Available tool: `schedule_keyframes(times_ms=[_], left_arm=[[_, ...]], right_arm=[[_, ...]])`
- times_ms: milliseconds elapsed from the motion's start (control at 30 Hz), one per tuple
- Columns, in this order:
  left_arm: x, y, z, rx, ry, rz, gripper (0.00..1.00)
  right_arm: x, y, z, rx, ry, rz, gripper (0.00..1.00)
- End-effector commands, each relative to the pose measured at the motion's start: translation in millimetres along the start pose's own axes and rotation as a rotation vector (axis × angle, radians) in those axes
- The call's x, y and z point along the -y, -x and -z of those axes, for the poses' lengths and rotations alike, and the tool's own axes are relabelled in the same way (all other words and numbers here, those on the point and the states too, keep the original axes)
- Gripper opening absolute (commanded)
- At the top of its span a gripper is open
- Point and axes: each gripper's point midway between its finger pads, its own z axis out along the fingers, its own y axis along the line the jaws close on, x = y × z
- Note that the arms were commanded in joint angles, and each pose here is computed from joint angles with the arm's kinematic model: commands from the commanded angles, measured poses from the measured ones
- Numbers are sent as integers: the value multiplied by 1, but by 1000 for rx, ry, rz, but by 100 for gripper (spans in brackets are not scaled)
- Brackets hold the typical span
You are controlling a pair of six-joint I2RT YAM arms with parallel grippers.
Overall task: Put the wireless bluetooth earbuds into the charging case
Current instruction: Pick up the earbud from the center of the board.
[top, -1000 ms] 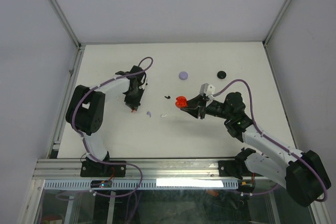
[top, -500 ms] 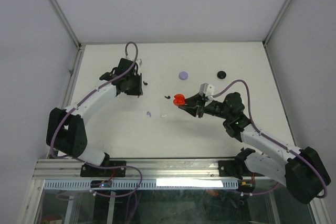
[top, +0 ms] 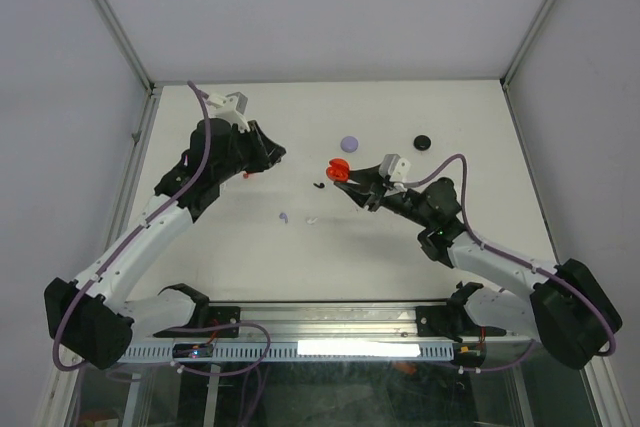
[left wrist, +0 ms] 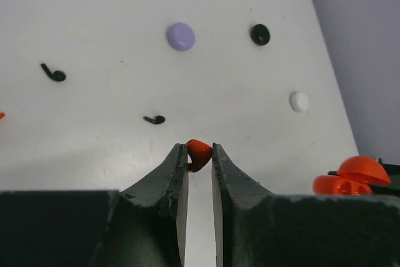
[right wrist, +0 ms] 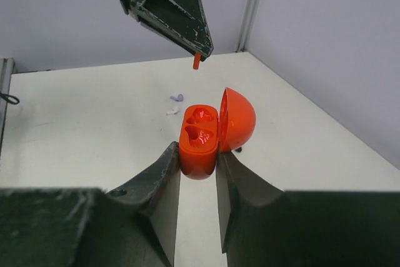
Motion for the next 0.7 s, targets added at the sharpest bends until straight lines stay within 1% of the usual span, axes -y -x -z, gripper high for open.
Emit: schedule_keyframes(times_ms=[0,233,367,500,667], left_arm=[[46,34,14,155,-152,97,5],[85,34,23,217,-281,221,5],[97,38,31,261,-321,266,6],[109,38,34,265,-376,306,6],[117,35,34,256,-399,319,6]], right_arm=[[20,43,-7,178,-105,107,0],[25,45,-14,222,-142,128,0],[27,42,-16,238,-166,132,0],[26,37,-20,239,-166,138,0],[26,33,-23,234,-175,154,0]])
